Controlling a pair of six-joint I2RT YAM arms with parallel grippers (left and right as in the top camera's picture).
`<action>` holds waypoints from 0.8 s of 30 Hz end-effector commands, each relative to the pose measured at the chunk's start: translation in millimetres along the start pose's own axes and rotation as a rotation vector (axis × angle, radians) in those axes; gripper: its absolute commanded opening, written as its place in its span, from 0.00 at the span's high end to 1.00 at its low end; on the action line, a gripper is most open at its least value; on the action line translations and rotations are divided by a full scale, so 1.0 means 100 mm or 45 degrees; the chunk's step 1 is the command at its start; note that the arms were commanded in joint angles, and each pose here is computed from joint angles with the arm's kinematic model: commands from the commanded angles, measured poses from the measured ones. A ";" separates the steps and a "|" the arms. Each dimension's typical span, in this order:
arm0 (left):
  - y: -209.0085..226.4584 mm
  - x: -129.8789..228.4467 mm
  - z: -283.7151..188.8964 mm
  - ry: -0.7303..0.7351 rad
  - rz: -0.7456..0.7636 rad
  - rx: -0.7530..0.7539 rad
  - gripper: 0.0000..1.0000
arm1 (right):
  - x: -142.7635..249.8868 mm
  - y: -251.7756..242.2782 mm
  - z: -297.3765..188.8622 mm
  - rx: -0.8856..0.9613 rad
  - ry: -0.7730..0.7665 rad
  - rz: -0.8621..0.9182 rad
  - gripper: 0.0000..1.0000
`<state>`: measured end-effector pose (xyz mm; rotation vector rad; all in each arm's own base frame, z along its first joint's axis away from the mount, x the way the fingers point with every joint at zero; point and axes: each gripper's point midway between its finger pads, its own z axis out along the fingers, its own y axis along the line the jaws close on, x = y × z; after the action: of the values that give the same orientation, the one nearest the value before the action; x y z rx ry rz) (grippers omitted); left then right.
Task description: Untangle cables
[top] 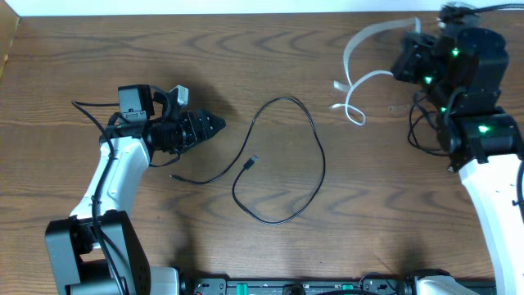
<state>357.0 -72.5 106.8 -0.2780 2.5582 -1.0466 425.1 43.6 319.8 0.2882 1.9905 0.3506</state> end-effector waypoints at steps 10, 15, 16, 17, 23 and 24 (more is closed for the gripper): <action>0.04 0.04 0.03 0.014 0.021 -0.019 0.21 | 0.52 -1.11 0.16 0.503 0.272 0.018 0.99; 0.04 0.04 0.03 0.014 0.021 -0.019 0.21 | 0.73 -1.21 0.34 0.530 0.366 0.019 0.78; 0.05 0.04 0.03 0.013 0.021 -0.021 0.21 | 0.78 -1.22 0.36 0.536 0.385 0.018 0.66; 0.06 0.03 0.03 0.011 0.020 -0.029 0.21 | 0.82 -1.24 0.38 0.542 0.403 0.018 0.54; 0.09 0.03 0.03 0.007 0.020 -0.051 0.21 | 1.03 -1.25 0.43 0.523 0.508 0.026 0.14; 0.09 0.03 0.03 0.006 0.020 -0.050 0.21 | 1.07 -1.20 0.44 0.482 0.535 0.018 0.11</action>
<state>357.8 -69.1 104.1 -0.2872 2.5667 -1.0124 414.3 -33.5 173.3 0.5382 2.4355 -0.0153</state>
